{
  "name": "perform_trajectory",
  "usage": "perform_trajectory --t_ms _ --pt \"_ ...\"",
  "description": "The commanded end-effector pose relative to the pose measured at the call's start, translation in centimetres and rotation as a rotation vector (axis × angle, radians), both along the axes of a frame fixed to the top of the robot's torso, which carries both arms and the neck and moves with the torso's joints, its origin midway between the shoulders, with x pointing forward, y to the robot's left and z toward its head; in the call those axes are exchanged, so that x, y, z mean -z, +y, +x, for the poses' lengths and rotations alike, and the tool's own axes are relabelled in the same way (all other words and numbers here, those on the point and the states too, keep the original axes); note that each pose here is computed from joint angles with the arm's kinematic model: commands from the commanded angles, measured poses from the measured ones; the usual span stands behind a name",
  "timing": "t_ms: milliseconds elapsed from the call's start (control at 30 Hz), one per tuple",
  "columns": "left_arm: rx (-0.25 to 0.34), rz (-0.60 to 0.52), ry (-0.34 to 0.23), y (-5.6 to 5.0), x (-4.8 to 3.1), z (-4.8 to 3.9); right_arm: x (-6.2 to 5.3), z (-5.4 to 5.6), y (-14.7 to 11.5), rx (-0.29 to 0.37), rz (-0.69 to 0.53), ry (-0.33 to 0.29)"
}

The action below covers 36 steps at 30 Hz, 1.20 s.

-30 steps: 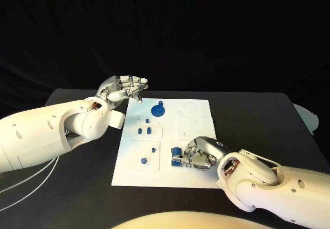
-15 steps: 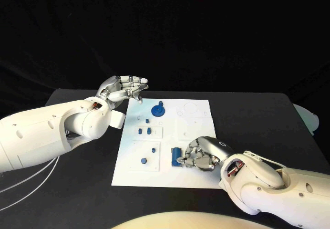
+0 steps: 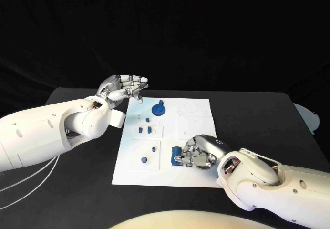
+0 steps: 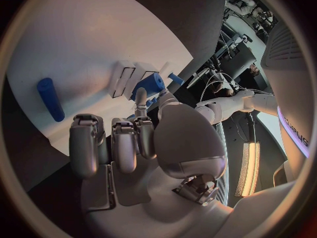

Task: Assemble the parts on the task board

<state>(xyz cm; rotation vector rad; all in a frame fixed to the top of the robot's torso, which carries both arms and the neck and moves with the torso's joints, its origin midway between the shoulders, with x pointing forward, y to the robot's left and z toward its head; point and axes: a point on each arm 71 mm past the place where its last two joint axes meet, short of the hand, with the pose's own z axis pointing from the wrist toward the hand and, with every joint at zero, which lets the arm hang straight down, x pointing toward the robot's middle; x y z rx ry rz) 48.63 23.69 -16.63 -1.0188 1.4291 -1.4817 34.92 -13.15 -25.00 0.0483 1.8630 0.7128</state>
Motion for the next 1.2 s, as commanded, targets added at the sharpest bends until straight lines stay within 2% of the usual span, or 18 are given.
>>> perform_trajectory --t_ms 33,900,1067,1200 --pt "0.016 -0.011 -0.003 -0.2 -0.10 -0.06 0.4 0.0 -0.1 -0.014 -0.038 0.012" --pt "0.013 -0.010 -0.003 -0.1 -0.10 -0.06 0.1 -0.2 -0.6 -0.013 -0.022 -0.007" --pt "0.012 -0.010 -0.004 -0.1 -0.10 -0.03 -0.5 -0.2 -1.2 0.004 0.002 -0.037" --pt "0.011 -0.010 -0.004 -0.1 -0.09 -0.02 -1.4 0.0 -2.1 0.027 0.030 -0.065"
